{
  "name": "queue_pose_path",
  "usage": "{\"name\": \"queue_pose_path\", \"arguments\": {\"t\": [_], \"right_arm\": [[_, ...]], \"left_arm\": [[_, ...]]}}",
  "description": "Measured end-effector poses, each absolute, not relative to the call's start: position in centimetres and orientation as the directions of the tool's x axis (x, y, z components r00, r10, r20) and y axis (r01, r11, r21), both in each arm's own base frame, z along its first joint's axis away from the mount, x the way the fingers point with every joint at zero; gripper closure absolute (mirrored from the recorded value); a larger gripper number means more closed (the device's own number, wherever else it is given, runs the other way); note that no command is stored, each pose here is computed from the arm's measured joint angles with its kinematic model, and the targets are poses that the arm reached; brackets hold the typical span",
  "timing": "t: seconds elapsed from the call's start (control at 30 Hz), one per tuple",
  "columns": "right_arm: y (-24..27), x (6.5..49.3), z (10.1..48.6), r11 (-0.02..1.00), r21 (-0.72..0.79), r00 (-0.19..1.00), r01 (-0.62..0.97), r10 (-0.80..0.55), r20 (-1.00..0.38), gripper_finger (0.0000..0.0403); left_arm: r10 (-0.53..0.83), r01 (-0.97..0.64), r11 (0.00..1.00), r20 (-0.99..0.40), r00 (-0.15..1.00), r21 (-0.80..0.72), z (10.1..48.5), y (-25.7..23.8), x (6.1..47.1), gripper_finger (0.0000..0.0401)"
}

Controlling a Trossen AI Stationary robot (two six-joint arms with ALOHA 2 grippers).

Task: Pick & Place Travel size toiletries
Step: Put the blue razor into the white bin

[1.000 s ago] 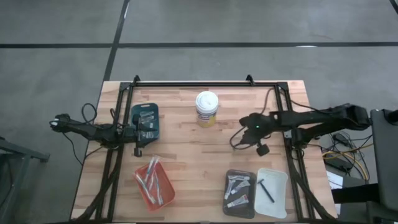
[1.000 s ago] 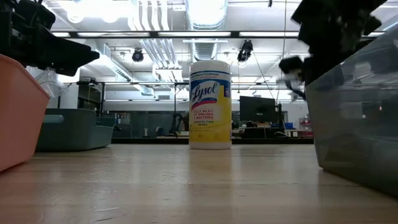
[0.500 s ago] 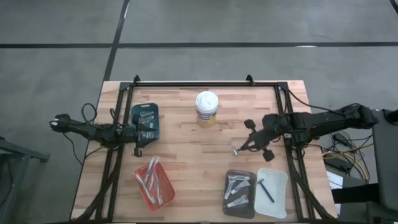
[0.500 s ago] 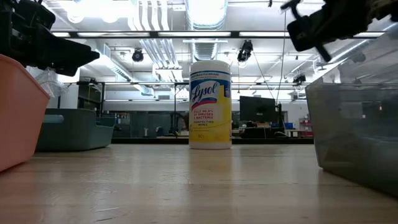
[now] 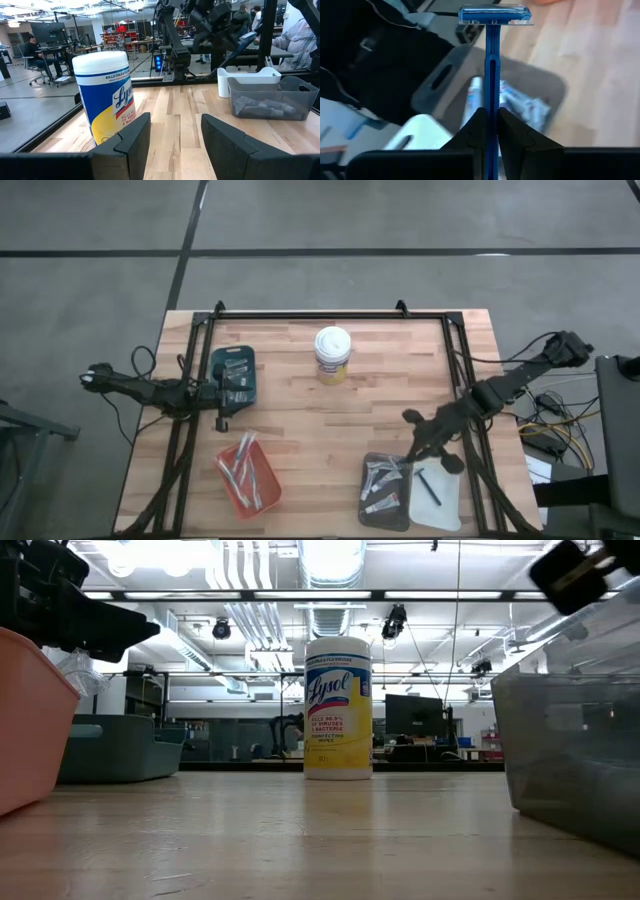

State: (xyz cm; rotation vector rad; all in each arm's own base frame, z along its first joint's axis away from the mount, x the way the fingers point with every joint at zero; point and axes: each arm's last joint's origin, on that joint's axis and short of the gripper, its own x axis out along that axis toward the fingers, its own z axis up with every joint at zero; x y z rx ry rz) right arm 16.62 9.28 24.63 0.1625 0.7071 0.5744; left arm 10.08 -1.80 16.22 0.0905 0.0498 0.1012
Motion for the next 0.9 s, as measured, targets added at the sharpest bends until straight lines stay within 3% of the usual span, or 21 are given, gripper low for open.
{"name": "queue_pose_path", "arguments": {"t": [0.33, 0.9], "right_arm": [[12.7, 13.9, 24.3, 0.808, 0.441, 0.529, -0.391, 0.589, -0.610, 0.0379], [12.9, 11.2, 21.9, 0.866, 0.489, 0.368, -0.104, 0.490, -0.790, 0.0379]], "left_arm": [[0.103, -0.099, 0.991, -0.045, 0.994, 0.092, 16.2, -1.8, 10.1, 0.0218], [0.103, -0.098, 0.991, -0.045, 0.994, 0.092, 16.2, -1.8, 10.1, 0.0218]]}}
